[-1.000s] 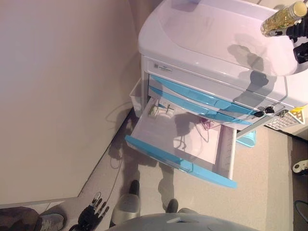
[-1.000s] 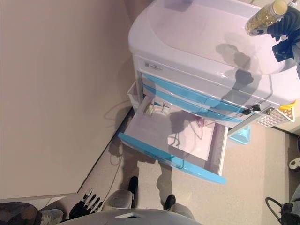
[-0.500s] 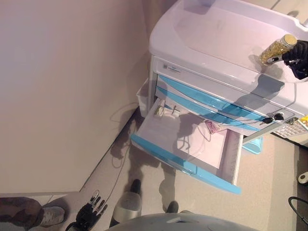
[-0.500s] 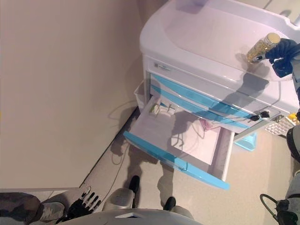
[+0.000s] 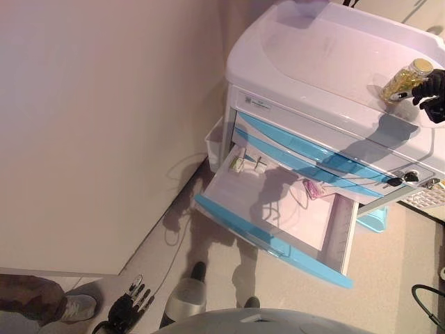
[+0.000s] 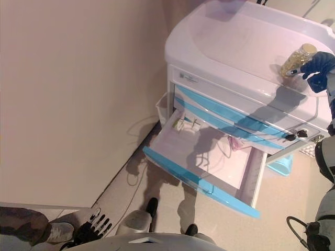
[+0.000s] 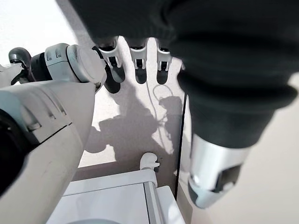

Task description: Open the drawer and pick up the medicine

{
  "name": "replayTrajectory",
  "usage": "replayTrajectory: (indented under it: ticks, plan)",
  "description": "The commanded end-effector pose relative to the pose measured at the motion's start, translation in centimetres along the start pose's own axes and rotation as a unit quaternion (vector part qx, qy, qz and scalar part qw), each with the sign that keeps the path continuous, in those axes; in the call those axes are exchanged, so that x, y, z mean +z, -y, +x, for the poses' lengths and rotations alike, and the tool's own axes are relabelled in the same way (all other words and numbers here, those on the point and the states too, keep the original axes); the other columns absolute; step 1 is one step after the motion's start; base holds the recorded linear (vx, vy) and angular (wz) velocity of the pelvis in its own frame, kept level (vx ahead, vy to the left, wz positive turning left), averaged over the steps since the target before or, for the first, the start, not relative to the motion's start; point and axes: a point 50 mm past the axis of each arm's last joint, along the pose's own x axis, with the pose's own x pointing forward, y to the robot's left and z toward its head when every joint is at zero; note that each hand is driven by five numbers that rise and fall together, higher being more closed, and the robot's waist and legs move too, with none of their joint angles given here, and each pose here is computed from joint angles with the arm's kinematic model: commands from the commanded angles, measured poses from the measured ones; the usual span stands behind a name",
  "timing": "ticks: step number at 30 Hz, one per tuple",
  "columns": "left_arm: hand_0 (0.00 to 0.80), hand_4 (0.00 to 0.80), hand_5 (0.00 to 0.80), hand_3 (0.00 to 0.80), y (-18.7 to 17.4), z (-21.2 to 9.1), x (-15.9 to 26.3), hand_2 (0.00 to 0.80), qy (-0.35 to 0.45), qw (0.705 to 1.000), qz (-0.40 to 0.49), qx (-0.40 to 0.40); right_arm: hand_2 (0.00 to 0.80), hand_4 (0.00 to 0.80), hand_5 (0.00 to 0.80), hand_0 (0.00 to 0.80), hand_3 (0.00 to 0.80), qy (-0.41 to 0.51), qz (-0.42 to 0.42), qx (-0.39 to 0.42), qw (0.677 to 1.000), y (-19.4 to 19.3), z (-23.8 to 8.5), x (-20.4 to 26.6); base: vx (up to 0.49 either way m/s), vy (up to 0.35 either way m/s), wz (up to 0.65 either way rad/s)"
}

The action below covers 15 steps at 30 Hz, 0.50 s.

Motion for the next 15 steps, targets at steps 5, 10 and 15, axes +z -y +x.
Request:
replayTrajectory:
  ticks: [5, 10, 15]
  plan:
    - [0.0, 0.0, 0.0, 0.0, -0.7, -0.6, 0.9, 0.0, -0.01, 0.999, 0.042, -0.001, 0.0, 0.0, 0.0, 0.0, 0.0, 0.032, -0.045, -0.057, 0.997, 1.8, -0.8, 2.1, 0.0, 0.0, 0.0]
    - [0.0, 0.0, 0.0, 0.0, -0.7, -0.6, 0.8, 0.0, -0.011, 0.999, 0.046, -0.008, 0.0, 0.0, 0.0, 0.0, 0.0, 0.041, -0.048, -0.074, 0.995, 2.6, -1.3, 2.9, 0.0, 0.0, 0.0]
    - [0.0, 0.0, 0.0, 0.0, -0.2, -0.4, 1.0, 0.0, -0.005, 0.998, 0.053, -0.021, 0.0, 0.0, 0.0, 0.0, 0.0, 0.053, -0.029, -0.097, 0.993, 3.4, -1.9, 3.6, 0.0, 0.0, 0.0]
